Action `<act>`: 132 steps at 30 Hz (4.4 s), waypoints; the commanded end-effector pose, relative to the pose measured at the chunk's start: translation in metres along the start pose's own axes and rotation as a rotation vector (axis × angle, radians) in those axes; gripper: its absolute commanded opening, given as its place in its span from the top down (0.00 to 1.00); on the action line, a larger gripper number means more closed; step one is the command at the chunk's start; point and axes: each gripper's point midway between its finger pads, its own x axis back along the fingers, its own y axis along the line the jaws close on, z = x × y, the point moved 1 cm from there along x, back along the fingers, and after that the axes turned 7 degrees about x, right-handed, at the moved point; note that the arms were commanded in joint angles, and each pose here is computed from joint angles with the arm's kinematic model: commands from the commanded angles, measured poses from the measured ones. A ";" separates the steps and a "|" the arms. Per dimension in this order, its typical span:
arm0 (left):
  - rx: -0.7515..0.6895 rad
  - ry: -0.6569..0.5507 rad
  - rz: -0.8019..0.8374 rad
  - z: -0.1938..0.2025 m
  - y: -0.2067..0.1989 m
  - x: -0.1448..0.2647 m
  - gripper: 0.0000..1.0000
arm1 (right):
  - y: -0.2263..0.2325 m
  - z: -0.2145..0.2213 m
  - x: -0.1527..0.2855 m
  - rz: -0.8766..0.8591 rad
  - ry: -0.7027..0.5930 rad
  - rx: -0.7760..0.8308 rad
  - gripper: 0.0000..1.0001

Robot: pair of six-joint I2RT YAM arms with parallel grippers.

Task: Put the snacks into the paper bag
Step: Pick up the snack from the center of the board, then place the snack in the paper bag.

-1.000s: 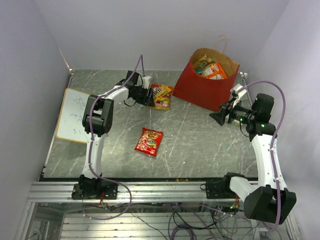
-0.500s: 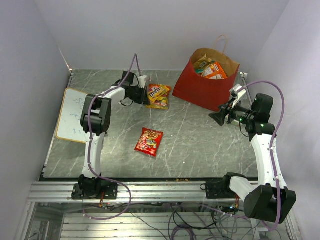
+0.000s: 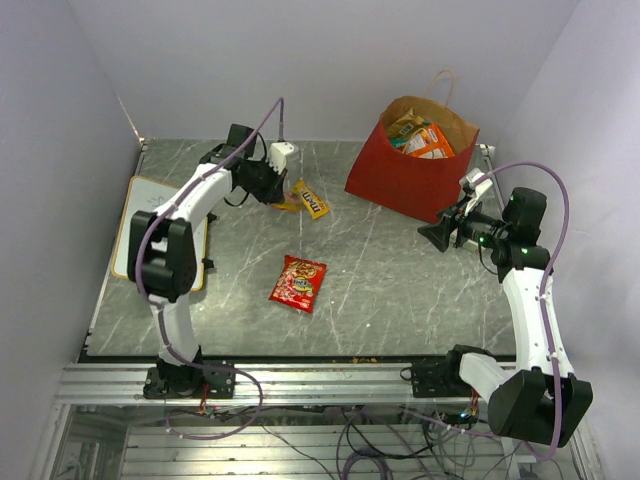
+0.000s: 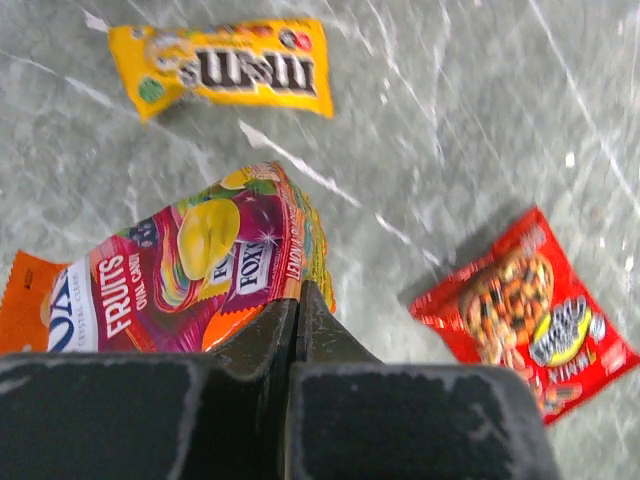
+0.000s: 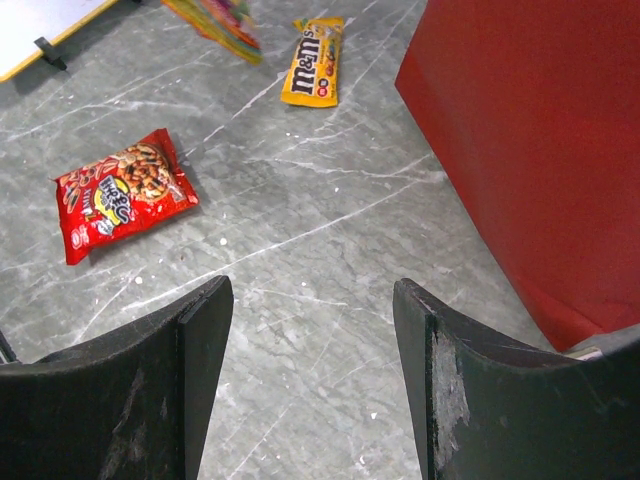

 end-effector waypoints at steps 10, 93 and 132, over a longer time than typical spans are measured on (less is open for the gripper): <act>-0.535 0.142 -0.044 0.032 -0.124 0.066 0.93 | 0.019 0.000 -0.008 -0.139 -0.065 -0.026 0.34; -0.910 -0.008 -0.113 -0.029 -0.208 0.086 0.74 | 0.160 0.003 -0.103 -0.656 0.003 0.078 0.89; -0.662 -0.250 -0.153 -0.040 -0.179 0.161 0.14 | -0.076 -0.242 -0.013 0.285 -0.163 0.374 1.00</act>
